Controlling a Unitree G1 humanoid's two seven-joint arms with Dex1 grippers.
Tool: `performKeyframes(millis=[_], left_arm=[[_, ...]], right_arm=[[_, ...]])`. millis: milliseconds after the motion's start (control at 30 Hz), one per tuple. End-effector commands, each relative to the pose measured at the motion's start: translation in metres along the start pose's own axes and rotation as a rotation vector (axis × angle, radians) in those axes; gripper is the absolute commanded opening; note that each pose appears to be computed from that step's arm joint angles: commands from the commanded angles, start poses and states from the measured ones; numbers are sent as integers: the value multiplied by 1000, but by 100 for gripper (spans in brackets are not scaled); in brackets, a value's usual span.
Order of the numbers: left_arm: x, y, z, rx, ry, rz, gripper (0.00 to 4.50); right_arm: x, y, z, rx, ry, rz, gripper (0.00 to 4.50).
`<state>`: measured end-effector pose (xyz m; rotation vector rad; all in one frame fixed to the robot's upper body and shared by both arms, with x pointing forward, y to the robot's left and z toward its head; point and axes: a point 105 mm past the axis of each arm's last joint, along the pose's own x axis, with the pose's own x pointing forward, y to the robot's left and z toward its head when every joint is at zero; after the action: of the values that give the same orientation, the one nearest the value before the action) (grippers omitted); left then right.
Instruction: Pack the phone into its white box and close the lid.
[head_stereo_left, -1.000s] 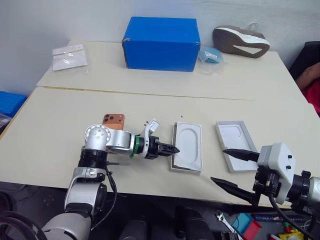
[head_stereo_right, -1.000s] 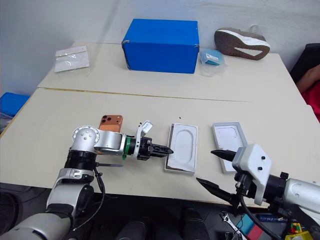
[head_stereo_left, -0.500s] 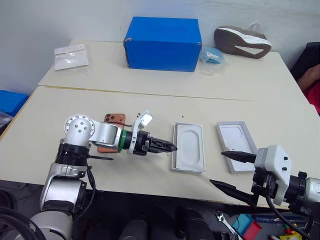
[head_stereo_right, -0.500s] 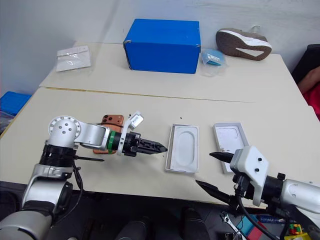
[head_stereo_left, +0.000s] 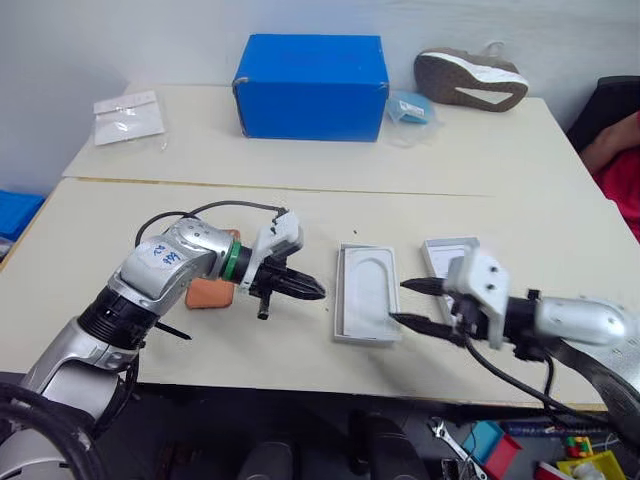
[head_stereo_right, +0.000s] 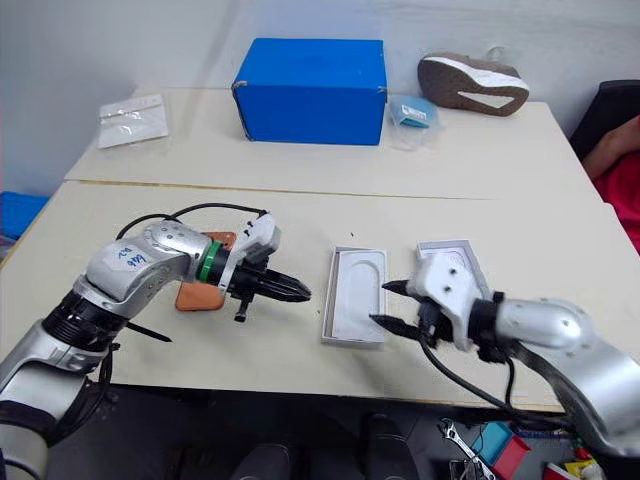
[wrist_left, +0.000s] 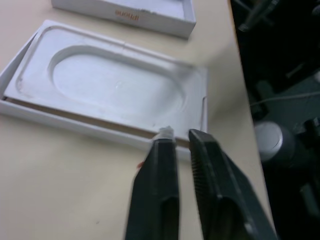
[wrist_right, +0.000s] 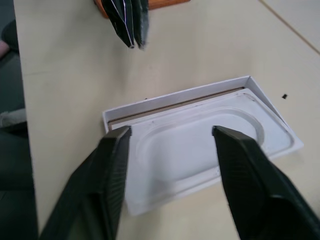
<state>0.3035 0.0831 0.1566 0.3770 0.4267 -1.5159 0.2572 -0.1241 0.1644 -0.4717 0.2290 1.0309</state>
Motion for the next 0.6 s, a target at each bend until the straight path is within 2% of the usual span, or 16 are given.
performKeyframes(millis=[33,133,433,600], left_arm=[[-12,6,5,69,-17,40,0],[-17,9,4,55,-32,68,0],[-21,10,1,12,-68,112,0],[-20,9,3,2,-86,120,0]], right_arm=[[23,-8,-6,-36,52,11,120],[41,-18,-11,-84,109,11,10],[72,-27,-24,-244,210,60,4],[83,-22,-11,-244,160,82,4]])
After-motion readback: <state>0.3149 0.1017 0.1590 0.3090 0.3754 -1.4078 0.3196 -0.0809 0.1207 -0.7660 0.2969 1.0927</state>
